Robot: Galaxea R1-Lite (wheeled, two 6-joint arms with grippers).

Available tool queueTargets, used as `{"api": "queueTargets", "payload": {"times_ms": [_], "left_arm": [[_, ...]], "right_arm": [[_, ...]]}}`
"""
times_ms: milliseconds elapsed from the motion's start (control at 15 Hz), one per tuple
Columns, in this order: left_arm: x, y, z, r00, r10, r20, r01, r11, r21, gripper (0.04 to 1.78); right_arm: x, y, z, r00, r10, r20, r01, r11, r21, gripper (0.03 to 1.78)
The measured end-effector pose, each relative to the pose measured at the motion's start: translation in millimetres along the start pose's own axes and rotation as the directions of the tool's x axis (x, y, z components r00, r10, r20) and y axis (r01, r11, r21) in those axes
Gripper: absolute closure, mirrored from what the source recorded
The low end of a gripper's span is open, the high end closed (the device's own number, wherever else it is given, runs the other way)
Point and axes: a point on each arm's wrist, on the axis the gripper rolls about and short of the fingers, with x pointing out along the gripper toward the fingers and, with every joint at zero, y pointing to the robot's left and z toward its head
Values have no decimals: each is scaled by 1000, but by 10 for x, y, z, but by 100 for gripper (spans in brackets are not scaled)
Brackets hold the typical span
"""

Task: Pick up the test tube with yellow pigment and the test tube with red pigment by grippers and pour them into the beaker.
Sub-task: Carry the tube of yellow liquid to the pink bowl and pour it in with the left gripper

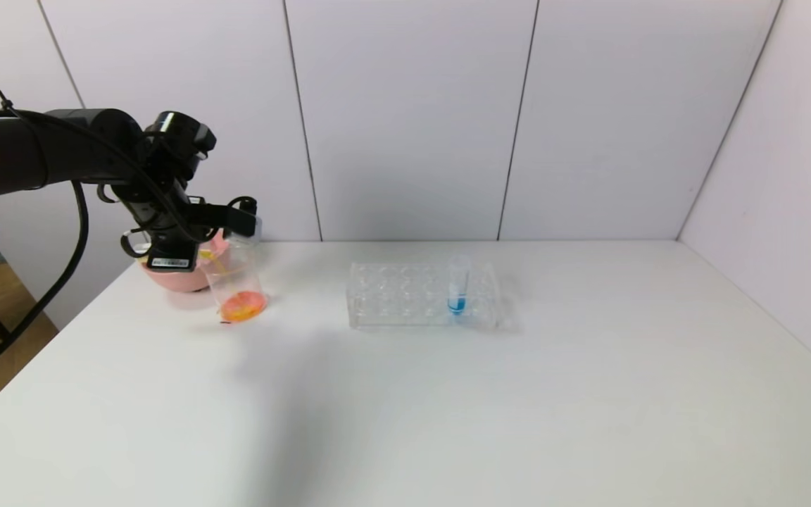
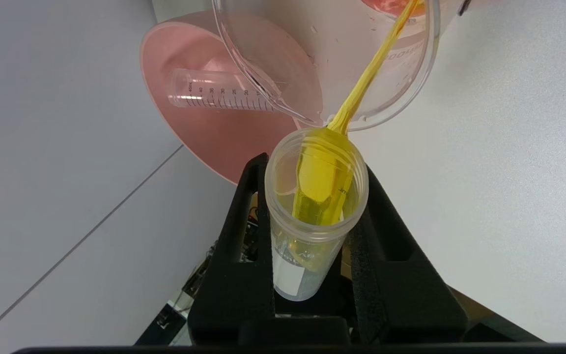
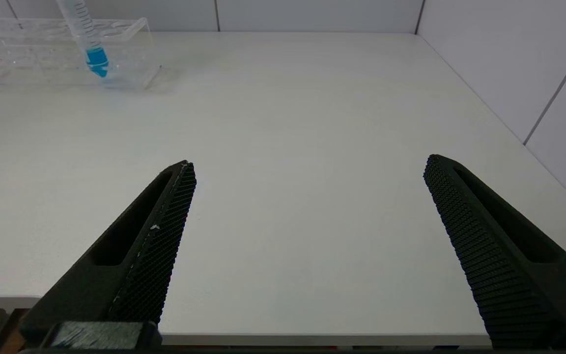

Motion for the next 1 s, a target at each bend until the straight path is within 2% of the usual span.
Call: {"api": "queueTargets", "payload": {"times_ms": [1000], "left_arm": [[13, 5, 137, 999, 32, -7, -32, 999, -9, 137]], "right_arm": [[0, 0, 0, 1000, 0, 0, 0, 1000, 0, 11]]}}
